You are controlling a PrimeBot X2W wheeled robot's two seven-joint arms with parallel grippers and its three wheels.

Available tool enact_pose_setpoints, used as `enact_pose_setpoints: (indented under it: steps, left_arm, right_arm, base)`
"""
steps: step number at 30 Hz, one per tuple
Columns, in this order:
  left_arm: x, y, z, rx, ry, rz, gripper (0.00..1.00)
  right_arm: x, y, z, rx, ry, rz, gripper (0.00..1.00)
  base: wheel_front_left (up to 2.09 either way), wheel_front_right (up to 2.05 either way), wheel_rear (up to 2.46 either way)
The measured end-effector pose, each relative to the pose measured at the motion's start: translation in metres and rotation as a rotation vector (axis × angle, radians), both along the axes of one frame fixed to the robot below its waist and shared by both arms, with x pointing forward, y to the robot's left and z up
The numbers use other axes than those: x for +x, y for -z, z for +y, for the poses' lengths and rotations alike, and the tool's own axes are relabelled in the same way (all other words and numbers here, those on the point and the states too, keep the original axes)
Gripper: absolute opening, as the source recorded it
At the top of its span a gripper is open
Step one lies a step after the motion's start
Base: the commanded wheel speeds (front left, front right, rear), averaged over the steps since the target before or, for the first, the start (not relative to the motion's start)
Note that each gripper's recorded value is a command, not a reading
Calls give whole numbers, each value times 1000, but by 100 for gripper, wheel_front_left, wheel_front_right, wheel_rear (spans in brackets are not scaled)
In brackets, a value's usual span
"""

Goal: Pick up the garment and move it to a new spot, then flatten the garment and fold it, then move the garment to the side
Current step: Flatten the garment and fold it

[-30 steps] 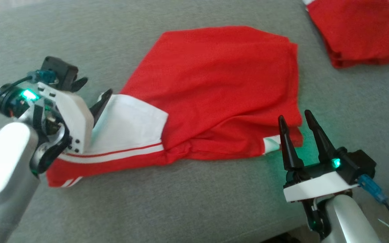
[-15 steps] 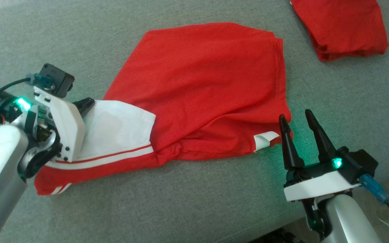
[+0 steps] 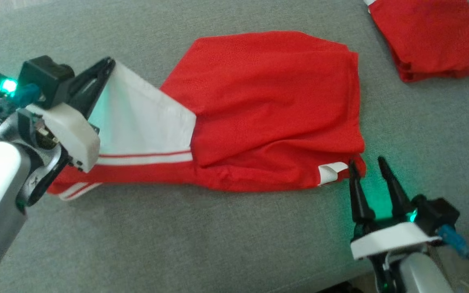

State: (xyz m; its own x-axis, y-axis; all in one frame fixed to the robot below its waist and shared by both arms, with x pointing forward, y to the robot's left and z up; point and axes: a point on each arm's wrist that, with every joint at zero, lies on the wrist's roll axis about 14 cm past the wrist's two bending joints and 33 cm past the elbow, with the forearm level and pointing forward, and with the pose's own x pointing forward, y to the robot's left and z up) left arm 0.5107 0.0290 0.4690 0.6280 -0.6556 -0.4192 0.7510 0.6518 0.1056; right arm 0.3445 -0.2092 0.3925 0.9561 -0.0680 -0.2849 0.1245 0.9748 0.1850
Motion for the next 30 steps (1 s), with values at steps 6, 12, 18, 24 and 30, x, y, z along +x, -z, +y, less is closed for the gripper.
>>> enact_pose_setpoints:
  steps: [6, 12, 18, 24, 30]
  left_arm:
    - [2, -35, 5, -56, -28, -135, 0]
    - [-5, -38, 12, -54, -41, -151, 0]
    - [-7, -42, 17, -47, -52, -163, 0]
    - [-10, -42, 18, -42, -59, -164, 0]
    - [-14, -44, 21, -41, -63, -169, 0]
  right_arm:
    - [-9, 17, 7, -9, -46, 63, 100]
    - [-13, 27, 7, -39, -78, 102, 100]
    - [-16, 32, 4, -42, -67, 120, 100]
    - [-19, 33, 6, -36, -68, 126, 11]
    - [-21, 33, 7, -35, -70, 126, 0]
  base:
    - [0, 0, 0]
    - [0, 0, 0]
    - [0, 0, 0]
    - [0, 0, 0]
    - [0, 0, 0]
